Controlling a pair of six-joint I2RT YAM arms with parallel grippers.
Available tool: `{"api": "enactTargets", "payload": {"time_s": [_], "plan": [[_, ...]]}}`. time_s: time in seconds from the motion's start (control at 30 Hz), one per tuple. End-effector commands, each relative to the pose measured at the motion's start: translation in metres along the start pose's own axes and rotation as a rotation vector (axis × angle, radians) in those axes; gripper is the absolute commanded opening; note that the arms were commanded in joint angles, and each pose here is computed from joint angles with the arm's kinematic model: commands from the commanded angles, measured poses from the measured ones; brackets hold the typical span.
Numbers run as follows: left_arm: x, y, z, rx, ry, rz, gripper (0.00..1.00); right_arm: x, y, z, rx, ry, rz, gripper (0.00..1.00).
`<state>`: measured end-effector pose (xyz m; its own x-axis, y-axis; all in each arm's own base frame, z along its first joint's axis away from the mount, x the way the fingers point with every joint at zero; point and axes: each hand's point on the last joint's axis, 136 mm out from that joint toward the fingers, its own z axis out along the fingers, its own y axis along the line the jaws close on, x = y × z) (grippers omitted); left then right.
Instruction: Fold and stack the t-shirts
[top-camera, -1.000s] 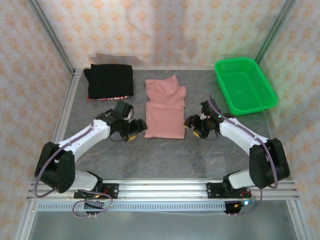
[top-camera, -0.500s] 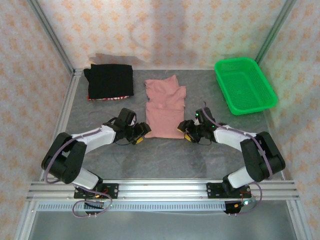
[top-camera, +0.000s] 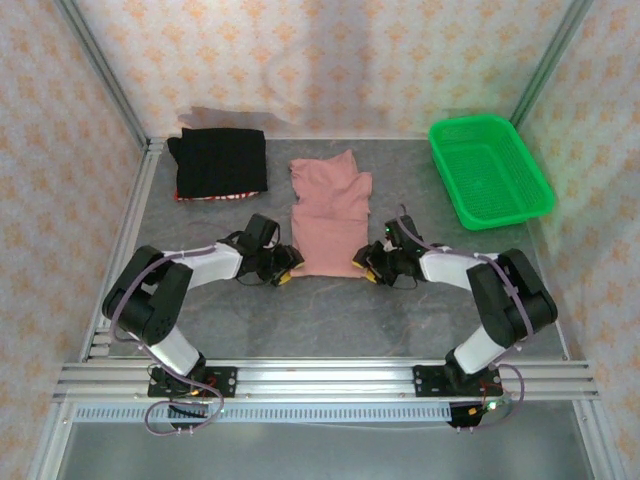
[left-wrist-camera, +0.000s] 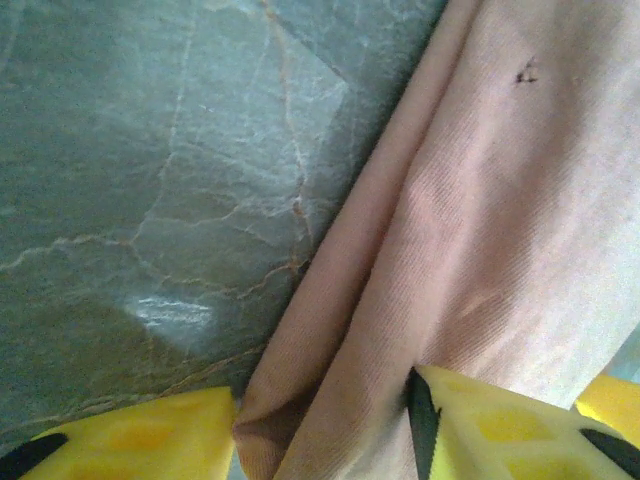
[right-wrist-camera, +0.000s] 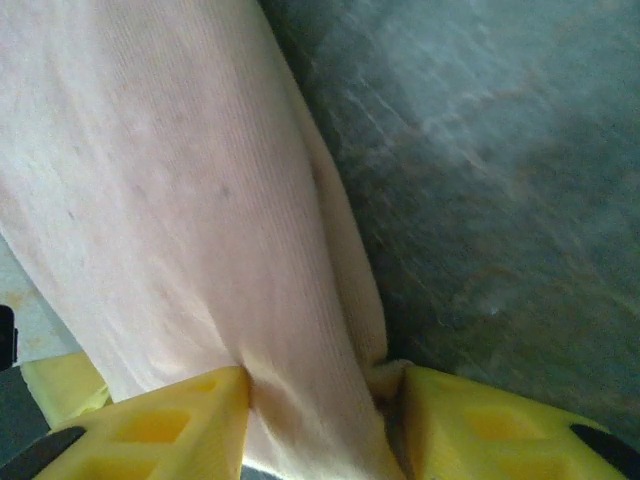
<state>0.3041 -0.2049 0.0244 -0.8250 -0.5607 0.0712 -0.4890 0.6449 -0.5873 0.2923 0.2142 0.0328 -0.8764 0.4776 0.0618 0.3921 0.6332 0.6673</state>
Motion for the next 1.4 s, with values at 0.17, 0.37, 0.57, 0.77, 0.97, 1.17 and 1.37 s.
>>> {"api": "enactTargets", "payload": {"time_s": [0.17, 0.37, 0.57, 0.77, 0.97, 1.17, 1.37], "plan": [[-0.009, -0.033, 0.013, 0.048, -0.038, 0.081, 0.17, -0.003, -0.006, -0.001, 0.077, -0.006, 0.028, 0.06], [0.013, 0.016, -0.022, -0.1, -0.069, 0.101, 0.06, 0.028, -0.017, -0.031, 0.134, 0.007, 0.036, 0.0], [0.062, 0.039, -0.052, -0.161, -0.074, 0.173, 0.04, 0.084, -0.035, -0.046, 0.211, 0.047, 0.009, 0.0], [0.094, 0.06, -0.087, -0.148, -0.127, 0.135, 0.02, 0.121, -0.04, -0.075, 0.21, 0.019, 0.012, 0.0], [0.101, 0.046, -0.115, -0.123, -0.156, 0.158, 0.01, 0.135, -0.018, -0.097, 0.167, 0.005, -0.018, 0.0], [0.097, -0.001, -0.149, -0.031, -0.207, 0.192, 0.0, 0.122, 0.029, -0.134, 0.133, -0.07, -0.118, 0.0], [0.084, -0.046, -0.164, 0.008, -0.221, 0.223, 0.0, 0.101, 0.052, -0.147, 0.116, -0.086, -0.132, 0.0]]}}
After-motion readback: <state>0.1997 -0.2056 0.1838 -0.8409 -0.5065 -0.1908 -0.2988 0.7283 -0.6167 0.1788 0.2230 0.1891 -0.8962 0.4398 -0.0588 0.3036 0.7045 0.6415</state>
